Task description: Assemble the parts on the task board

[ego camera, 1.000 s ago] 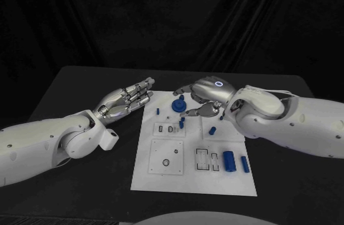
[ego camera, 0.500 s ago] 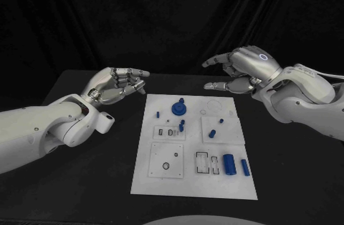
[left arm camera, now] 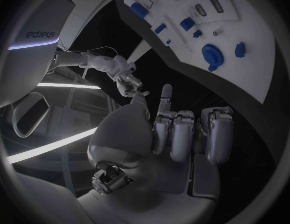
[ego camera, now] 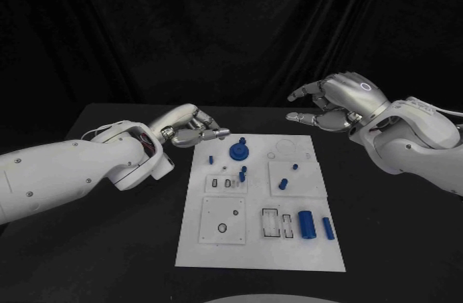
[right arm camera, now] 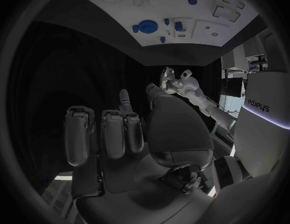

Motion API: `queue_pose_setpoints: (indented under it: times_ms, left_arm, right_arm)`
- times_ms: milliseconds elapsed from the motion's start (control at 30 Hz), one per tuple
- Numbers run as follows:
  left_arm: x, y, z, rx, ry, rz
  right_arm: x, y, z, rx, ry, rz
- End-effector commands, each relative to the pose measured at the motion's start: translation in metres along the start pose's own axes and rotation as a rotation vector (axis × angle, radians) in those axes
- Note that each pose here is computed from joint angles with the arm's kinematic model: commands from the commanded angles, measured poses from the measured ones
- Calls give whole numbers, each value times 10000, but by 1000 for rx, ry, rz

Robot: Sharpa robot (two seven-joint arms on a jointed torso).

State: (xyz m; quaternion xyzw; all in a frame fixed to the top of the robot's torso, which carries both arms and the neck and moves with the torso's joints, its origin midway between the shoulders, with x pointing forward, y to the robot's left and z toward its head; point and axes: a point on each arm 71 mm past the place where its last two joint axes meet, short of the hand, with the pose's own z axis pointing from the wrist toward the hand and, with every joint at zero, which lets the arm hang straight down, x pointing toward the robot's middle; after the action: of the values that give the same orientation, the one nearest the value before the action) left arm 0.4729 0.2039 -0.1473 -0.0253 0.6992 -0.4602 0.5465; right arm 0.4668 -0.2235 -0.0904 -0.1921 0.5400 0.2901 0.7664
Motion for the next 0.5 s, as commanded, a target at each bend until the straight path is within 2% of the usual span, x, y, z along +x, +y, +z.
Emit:
queue_pose_setpoints:
  times_ms: [33, 233, 500]
  left_arm:
    - [122, 98, 30, -215, 144, 140]
    - [220, 34, 94, -335, 255, 200]
    - [294, -80, 218, -431, 386, 273]
  right_arm:
    - [45, -57, -34, 56, 17, 14]
    - [124, -82, -69, 83, 45, 28]
    - [223, -97, -88, 104, 80, 36]
